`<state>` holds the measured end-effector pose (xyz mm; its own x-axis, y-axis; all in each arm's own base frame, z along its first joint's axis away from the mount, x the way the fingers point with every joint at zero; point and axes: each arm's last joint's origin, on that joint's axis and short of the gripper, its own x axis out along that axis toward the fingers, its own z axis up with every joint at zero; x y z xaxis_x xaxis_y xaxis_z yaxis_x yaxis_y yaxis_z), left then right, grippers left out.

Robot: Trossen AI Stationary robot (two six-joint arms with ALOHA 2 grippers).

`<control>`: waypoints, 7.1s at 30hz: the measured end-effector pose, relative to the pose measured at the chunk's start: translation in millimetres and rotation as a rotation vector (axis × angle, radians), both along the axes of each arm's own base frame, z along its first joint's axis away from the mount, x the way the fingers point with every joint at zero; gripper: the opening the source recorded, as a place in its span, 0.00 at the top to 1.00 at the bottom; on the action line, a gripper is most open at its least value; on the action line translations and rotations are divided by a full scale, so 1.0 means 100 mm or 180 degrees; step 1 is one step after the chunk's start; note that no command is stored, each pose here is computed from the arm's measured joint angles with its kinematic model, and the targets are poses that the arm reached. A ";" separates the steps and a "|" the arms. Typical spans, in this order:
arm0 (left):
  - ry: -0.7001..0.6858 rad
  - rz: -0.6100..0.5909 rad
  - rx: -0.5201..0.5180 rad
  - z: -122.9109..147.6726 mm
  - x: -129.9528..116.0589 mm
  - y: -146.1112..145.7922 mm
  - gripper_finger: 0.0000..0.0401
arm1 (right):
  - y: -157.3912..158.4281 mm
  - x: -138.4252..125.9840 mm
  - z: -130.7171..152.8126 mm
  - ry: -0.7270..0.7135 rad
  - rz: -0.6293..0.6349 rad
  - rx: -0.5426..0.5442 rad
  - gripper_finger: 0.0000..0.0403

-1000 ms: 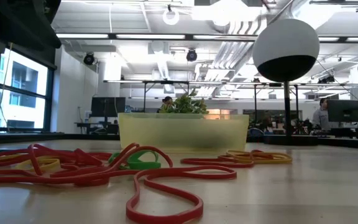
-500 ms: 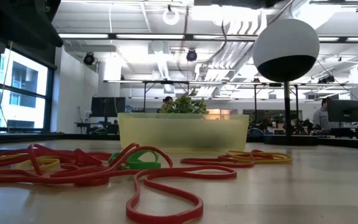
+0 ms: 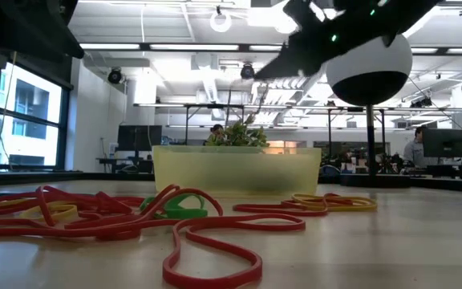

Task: Pick and place rubber bands into bin
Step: Put the red rubber band into the yellow bin, then put the blue rubber band into the yellow bin

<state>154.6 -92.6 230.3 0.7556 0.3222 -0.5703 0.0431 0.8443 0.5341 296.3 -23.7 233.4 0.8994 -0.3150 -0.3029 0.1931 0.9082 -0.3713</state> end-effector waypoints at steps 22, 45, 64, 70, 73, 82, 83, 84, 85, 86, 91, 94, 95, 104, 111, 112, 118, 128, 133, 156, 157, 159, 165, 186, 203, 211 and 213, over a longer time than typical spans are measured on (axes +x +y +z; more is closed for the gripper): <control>-0.0051 -0.0015 -0.0027 0.01 0.01 -0.01 0.67 | -0.40 0.11 -0.33 0.0163 -0.0207 0.0479 0.98; 0.0043 -0.0557 -0.0133 0.03 0.08 -0.10 0.67 | -0.05 0.13 -0.39 0.0365 0.0786 0.0990 0.46; 0.0690 -0.1603 -0.0722 -0.47 0.47 -0.53 0.67 | 1.02 0.04 -0.40 0.0571 0.1575 0.1232 0.64; 0.0676 -0.1811 -0.1085 -0.67 0.62 -0.69 0.67 | 1.18 -0.01 -0.41 0.0577 0.1473 0.1123 0.67; 0.0816 -0.1466 -0.1455 -0.78 0.65 -0.72 0.67 | 1.22 -0.03 -0.42 0.0590 0.1369 0.1154 0.67; 0.0879 -0.0511 -0.2200 -0.93 0.69 -0.73 0.67 | 1.29 -0.08 -0.46 0.0693 0.1154 0.1055 0.67; 0.0864 -0.0451 -0.2254 -0.93 0.69 -0.73 0.67 | 1.30 -0.09 -0.46 0.0704 0.1151 0.1044 0.67; 0.0848 -0.0397 -0.2302 -0.92 0.70 -0.73 0.67 | 1.30 -0.09 -0.47 0.0722 0.1156 0.1041 0.67; 0.0827 -0.0343 -0.2347 -0.91 0.71 -0.74 0.67 | 1.31 -0.10 -0.47 0.0742 0.1157 0.1041 0.67; 0.0799 -0.0289 -0.2397 -0.89 0.72 -0.75 0.67 | 1.32 -0.11 -0.48 0.0770 0.1161 0.1034 0.67; 0.0709 -0.0118 -0.2547 -0.79 0.79 -0.79 0.67 | 1.35 -0.14 -0.51 0.0897 0.1122 0.0968 0.67; 0.0911 0.0053 -0.2444 -0.74 0.80 -0.80 0.67 | 1.36 -0.16 -0.53 0.0956 0.1084 0.0923 0.67; 0.0991 0.0127 -0.2419 -0.72 0.80 -0.79 0.67 | 1.37 -0.17 -0.53 0.0970 0.1080 0.0912 0.67; 0.1243 0.0392 -0.2118 -0.53 0.84 -0.81 0.67 | 1.43 -0.22 -0.56 0.1023 0.0976 0.0739 0.68; 0.1357 -0.0050 -0.1485 -0.64 0.92 -0.86 0.67 | 1.43 -0.22 -0.56 0.1027 0.1000 0.0683 0.68; 0.1378 -0.0119 -0.1428 -0.66 0.94 -0.87 0.67 | 1.43 -0.22 -0.56 0.1029 0.0999 0.0681 0.68; 0.1521 -0.0255 -0.1167 -0.79 0.95 -0.88 0.67 | 1.43 -0.22 -0.56 0.1028 0.1002 0.0679 0.68; 0.1545 -0.0614 -0.0775 -0.81 0.97 -0.88 0.67 | 1.43 -0.22 -0.55 0.1024 0.0999 0.0685 0.68; 0.1560 -0.0979 -0.0546 -0.83 1.00 -0.90 0.67 | 1.43 -0.22 -0.55 0.1023 0.0999 0.0685 0.68; 0.1913 -0.1891 -0.0424 -0.95 1.16 -0.75 0.67 | 1.42 -0.23 -0.56 0.1031 0.0859 0.0680 0.68; 0.1919 -0.1893 -0.0416 -0.95 1.16 -0.75 0.67 | 1.42 -0.23 -0.57 0.1033 0.0853 0.0676 0.68; 0.1915 -0.1890 -0.0391 -0.95 1.16 -0.75 0.67 | 1.42 -0.23 -0.57 0.1035 0.0852 0.0675 0.68; 0.1915 -0.1940 -0.0326 -0.95 1.16 -0.75 0.67 | 1.41 -0.23 -0.57 0.1034 0.0847 0.0671 0.68; 0.2143 -0.2050 -0.0645 -1.04 1.24 -0.60 0.92 | 1.41 -0.23 -0.57 0.1045 0.0836 0.0663 0.68; 0.2252 -0.1861 -0.0307 -0.78 1.36 -0.62 1.00 | 1.41 -0.24 -0.58 0.1072 0.0795 0.0706 0.68; 0.2305 -0.1853 0.0078 -0.34 1.49 -0.68 1.00 | 1.40 -0.25 -0.60 0.1133 0.0736 0.0758 0.68; 0.2328 -0.1818 0.0278 -0.21 1.52 -0.67 1.00 | 1.40 -0.25 -0.60 0.1133 0.0734 0.0759 0.68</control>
